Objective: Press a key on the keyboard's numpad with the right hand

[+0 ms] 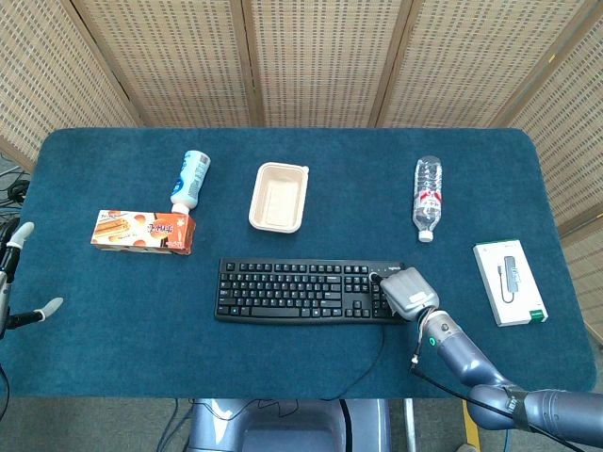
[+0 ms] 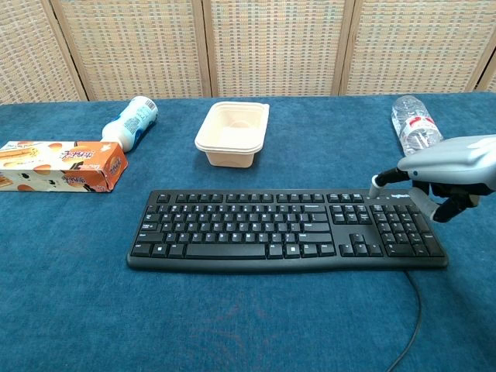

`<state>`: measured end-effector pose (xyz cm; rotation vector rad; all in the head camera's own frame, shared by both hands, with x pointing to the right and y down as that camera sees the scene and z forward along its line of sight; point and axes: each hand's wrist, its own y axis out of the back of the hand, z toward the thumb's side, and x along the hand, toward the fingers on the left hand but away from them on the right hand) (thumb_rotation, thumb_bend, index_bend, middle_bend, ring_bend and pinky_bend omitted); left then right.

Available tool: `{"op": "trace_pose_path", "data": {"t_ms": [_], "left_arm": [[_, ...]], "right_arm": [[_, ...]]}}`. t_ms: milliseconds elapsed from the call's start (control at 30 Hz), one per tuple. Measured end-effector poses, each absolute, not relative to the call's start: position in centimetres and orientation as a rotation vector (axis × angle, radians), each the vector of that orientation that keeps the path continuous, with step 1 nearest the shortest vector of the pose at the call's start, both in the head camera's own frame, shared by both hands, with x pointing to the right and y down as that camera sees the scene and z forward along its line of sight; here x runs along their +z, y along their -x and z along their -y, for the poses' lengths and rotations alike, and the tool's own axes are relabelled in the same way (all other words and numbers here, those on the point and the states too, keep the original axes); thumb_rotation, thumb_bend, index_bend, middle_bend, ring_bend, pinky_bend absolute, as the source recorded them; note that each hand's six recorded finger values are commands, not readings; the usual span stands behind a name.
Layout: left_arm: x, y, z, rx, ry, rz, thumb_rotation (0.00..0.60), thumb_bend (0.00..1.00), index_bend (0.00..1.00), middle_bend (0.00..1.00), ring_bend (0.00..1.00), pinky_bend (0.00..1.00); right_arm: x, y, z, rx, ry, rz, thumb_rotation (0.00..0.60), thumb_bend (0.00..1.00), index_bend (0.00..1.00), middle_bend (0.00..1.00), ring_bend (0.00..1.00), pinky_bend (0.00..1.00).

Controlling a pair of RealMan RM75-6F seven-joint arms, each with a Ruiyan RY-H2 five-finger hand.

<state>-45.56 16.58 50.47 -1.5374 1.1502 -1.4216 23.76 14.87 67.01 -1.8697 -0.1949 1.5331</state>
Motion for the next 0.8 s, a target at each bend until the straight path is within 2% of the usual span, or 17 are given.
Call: {"op": "trace_pose_path", "data": {"t_ms": [800], "left_arm": [[50.6,45.3,-16.7,-1.426,1.539,-1.143,0.600,0.00,0.00,0.00,0.00,0.00]], "right_arm": [[68.1,-26.2,-15.3,1.632,1.803,0.159,0.600,1.00,0.19,0.83,1.00,1.00]]}}
